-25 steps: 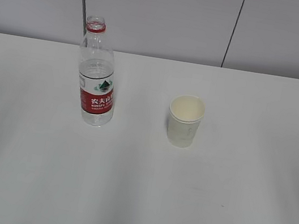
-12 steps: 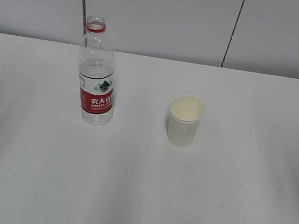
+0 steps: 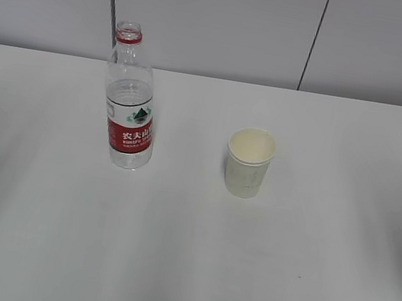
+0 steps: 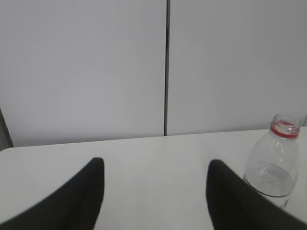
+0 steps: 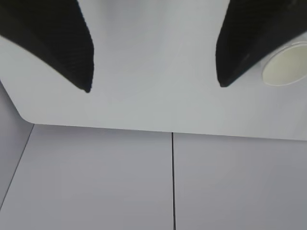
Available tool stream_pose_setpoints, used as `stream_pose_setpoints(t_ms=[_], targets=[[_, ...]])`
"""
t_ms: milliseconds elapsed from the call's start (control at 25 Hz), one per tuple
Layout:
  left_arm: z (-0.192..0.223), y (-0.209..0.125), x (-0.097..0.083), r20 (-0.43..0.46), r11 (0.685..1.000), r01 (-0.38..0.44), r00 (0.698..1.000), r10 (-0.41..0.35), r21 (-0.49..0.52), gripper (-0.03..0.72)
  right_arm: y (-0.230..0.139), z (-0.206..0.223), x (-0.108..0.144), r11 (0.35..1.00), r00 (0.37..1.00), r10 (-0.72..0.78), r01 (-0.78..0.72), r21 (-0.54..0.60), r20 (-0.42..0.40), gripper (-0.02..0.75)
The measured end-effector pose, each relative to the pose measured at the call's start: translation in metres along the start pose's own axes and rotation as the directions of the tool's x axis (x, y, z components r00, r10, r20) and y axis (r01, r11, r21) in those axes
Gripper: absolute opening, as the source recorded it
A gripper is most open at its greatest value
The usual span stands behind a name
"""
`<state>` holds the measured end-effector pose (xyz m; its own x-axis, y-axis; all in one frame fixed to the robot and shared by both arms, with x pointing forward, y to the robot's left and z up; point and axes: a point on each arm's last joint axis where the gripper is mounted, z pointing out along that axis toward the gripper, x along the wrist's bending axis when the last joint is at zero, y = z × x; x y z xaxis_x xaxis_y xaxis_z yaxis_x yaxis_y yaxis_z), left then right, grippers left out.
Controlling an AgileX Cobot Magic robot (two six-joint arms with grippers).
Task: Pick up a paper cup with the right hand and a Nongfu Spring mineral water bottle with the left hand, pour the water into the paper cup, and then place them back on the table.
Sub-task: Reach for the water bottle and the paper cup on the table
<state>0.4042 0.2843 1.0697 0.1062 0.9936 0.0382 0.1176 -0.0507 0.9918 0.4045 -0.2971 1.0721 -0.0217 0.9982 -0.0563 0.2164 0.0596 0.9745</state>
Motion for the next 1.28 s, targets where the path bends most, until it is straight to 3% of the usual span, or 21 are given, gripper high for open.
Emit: stream_pose_setpoints(t_ms=[360, 560, 720, 960, 1280], targets=[[0.011, -0.006, 0.0, 0.001, 0.999, 0.001, 1.0, -0.001, 0.034, 0.425, -0.011, 0.024, 0.0, 0.998, 1.0, 0.0, 0.0, 0.065, 0.002, 0.587], [0.026, -0.02, 0.0, -0.016, 0.99, 0.078, 0.997, -0.076, 0.114, 0.424, -0.022, 0.044, 0.0, 0.994, 0.999, 0.034, -0.035, 0.105, 0.011, 0.587], [0.041, -0.033, 0.0, -0.024, 0.981, 0.089, 0.996, -0.086, 0.174, 0.424, -0.027, 0.056, 0.0, 0.994, 1.0, 0.01, -0.01, 0.108, 0.008, 0.587], [0.064, -0.053, -0.019, 0.07, 0.975, 0.0, 0.997, -0.016, 0.222, 0.424, -0.039, 0.068, 0.003, 0.996, 1.0, -0.013, 0.014, 0.093, -0.011, 0.587], [0.07, -0.072, -0.03, 0.116, 0.989, -0.026, 0.993, 0.01, 0.145, 0.424, -0.064, 0.069, 0.008, 0.998, 0.998, -0.019, 0.022, 0.062, -0.052, 0.587]])
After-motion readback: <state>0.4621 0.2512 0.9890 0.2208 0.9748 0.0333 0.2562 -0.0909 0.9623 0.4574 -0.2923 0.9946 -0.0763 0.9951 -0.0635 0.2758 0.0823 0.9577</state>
